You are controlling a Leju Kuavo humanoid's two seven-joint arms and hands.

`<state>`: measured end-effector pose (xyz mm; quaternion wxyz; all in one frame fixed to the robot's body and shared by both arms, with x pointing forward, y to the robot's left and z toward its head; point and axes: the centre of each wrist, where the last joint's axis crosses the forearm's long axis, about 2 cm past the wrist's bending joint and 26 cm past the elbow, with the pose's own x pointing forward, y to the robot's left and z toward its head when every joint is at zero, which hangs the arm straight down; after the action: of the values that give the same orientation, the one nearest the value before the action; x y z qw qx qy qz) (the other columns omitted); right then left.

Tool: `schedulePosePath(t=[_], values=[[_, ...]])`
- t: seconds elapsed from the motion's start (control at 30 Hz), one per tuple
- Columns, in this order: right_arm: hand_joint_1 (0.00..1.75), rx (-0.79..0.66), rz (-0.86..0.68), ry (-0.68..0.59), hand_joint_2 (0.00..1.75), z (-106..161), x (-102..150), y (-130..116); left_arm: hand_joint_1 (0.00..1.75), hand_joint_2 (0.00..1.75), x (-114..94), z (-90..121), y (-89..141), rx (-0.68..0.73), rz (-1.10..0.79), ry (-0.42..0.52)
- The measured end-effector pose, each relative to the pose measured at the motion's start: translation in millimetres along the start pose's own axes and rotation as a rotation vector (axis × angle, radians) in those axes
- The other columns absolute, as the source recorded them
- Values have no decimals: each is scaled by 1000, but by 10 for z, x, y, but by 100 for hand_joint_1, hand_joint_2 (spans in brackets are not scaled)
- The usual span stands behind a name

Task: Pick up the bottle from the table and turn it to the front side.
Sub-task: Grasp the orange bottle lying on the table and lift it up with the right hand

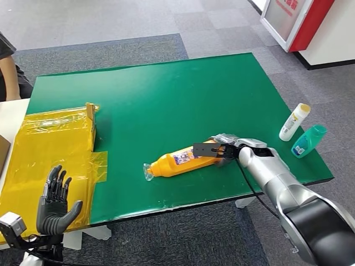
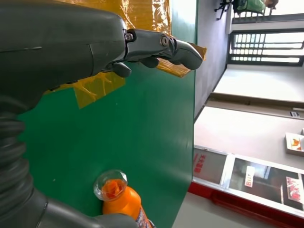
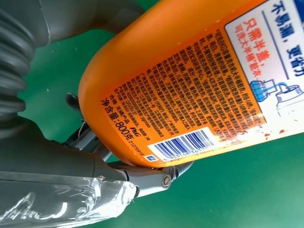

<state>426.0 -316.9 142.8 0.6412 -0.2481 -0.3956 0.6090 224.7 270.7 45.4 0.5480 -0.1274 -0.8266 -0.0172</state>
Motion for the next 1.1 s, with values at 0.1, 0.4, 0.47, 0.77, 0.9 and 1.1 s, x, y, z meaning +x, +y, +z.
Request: schedulePosePath(t=[0.1, 0.4, 0.47, 0.77, 0.9, 1.1], values=[[175, -1, -7, -8, 175, 0, 2, 6, 0, 175, -2, 1, 0, 0, 0, 1], [175, -133, -283, -226, 175, 161, 105, 146, 0, 175, 14, 86, 30, -25, 15, 11], [175, -174, -362, -278, 175, 213, 159, 203, 0, 175, 52, 75, 26, -42, 16, -3], [175, -270, -723, -514, 175, 309, 485, 451, 0, 175, 142, -25, -81, -144, -17, -38], [175, -256, -860, -583, 175, 321, 583, 538, 0, 175, 143, -29, -103, -169, 11, -41], [175, -217, -973, -647, 175, 310, 896, 753, 0, 175, 163, -192, -184, -215, 32, -74]])
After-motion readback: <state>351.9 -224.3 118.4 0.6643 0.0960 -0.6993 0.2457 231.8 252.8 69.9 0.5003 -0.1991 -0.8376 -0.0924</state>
